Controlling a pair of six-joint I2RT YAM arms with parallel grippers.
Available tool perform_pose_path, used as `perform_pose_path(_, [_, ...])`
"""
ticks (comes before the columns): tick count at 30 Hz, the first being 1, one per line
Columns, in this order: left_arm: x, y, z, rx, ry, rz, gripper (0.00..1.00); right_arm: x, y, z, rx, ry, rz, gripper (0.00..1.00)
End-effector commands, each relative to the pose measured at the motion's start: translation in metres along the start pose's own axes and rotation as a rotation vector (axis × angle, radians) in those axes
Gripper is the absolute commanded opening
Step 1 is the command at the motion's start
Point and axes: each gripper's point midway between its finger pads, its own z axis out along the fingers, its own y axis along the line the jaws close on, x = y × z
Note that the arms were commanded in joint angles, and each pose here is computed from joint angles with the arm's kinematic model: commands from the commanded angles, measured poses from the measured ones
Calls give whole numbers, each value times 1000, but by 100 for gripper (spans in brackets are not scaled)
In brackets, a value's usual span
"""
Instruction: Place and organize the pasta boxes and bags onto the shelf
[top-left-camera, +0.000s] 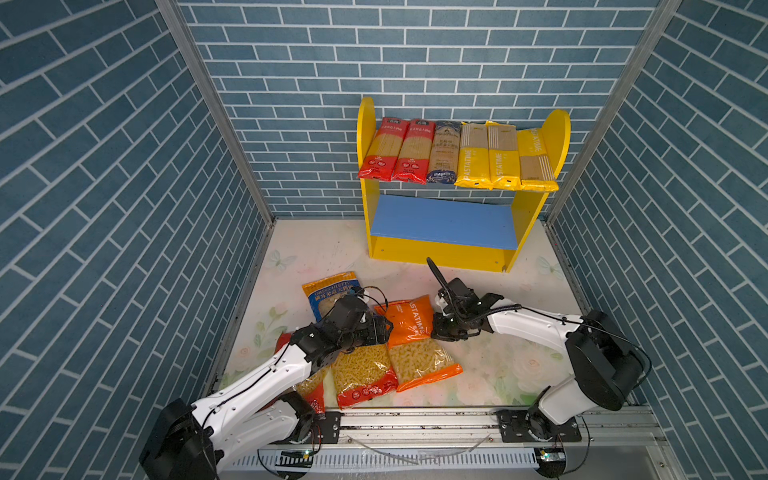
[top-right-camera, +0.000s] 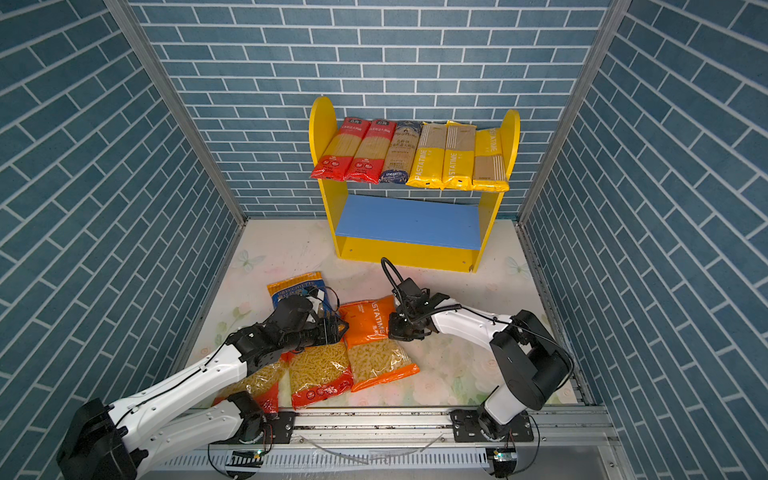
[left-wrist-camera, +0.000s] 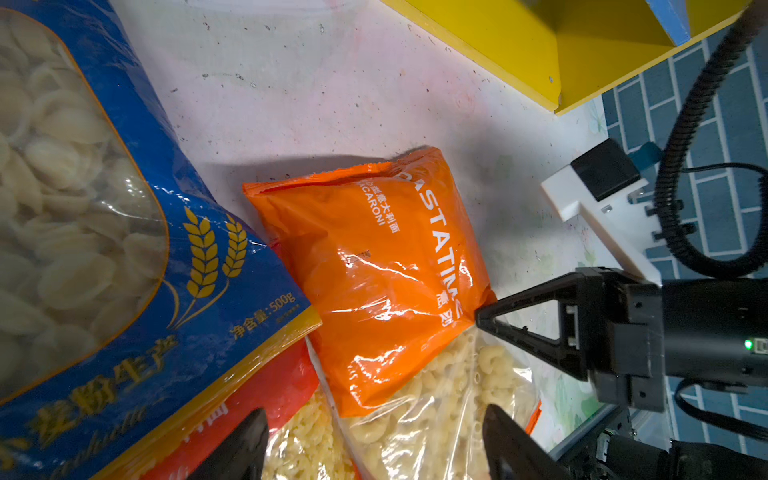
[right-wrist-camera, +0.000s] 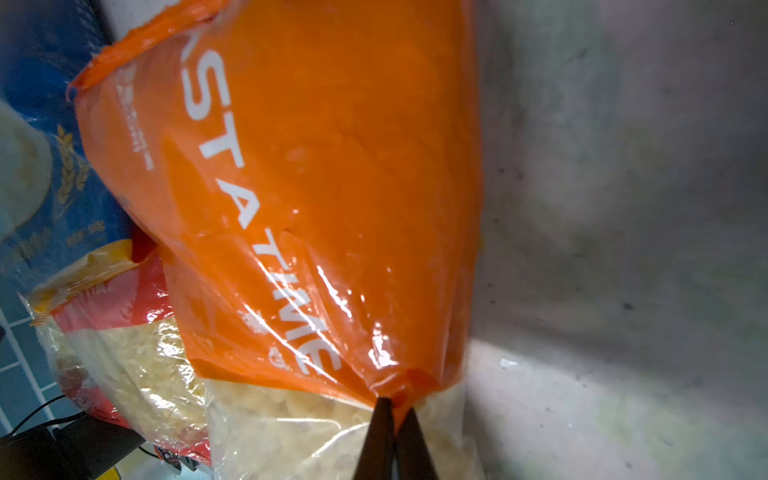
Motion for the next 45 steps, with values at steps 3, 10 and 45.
perform_pose_path(3, [-3, 4, 0, -4, -13, 5, 82, -3, -83, -40, 230, -82, 102, 0])
perform_pose_path(10, [-7, 5, 6, -11, -14, -6, 82, -5, -124, -89, 396, -186, 153, 30])
perform_pose_path(45, [-23, 50, -43, -84, -125, -116, 82, 52, 155, 85, -271, 155, -216, 52])
